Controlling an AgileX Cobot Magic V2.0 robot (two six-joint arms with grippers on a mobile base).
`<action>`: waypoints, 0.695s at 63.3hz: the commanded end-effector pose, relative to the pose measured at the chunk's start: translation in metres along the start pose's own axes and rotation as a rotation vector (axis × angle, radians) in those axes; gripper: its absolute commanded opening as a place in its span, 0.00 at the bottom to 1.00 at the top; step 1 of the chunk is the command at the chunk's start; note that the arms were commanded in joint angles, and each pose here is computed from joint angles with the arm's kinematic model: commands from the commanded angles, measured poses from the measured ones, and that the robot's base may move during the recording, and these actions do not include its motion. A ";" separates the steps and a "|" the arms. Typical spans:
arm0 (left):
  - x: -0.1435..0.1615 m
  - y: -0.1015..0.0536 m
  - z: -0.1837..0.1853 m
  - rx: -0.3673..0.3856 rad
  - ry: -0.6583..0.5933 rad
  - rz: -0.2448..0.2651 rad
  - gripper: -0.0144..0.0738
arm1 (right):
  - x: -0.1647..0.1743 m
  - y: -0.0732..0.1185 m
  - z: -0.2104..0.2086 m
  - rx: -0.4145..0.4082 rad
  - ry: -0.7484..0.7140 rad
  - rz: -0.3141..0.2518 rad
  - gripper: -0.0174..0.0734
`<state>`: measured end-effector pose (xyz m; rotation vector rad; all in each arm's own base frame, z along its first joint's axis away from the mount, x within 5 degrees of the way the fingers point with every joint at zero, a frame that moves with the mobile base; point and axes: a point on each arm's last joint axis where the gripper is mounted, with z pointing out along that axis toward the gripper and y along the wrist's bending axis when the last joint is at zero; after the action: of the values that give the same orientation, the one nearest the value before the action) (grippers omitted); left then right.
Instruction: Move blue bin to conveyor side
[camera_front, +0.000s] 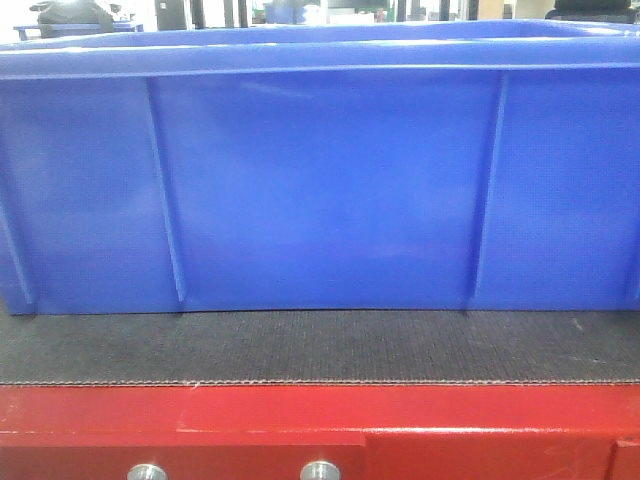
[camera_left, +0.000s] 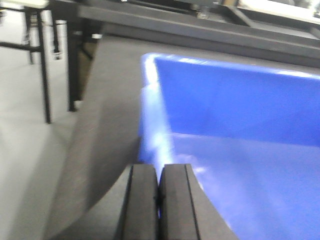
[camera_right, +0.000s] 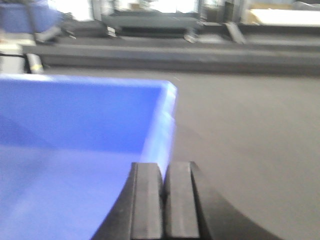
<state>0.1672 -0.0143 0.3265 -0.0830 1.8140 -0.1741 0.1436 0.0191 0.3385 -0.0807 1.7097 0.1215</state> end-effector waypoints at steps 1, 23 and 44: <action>0.007 0.008 -0.017 -0.029 -0.069 -0.012 0.14 | 0.010 -0.005 -0.018 0.034 -0.043 -0.016 0.10; 0.056 0.018 -0.074 -0.052 -0.227 0.010 0.14 | 0.041 -0.006 -0.070 0.047 -0.111 -0.014 0.09; 0.066 0.018 -0.110 -0.027 -0.408 0.014 0.14 | 0.041 -0.006 -0.085 0.049 -0.155 -0.013 0.09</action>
<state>0.0498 0.0014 0.2856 -0.1173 1.4478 -0.1147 0.0564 0.0040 0.3084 -0.0369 1.5715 0.0928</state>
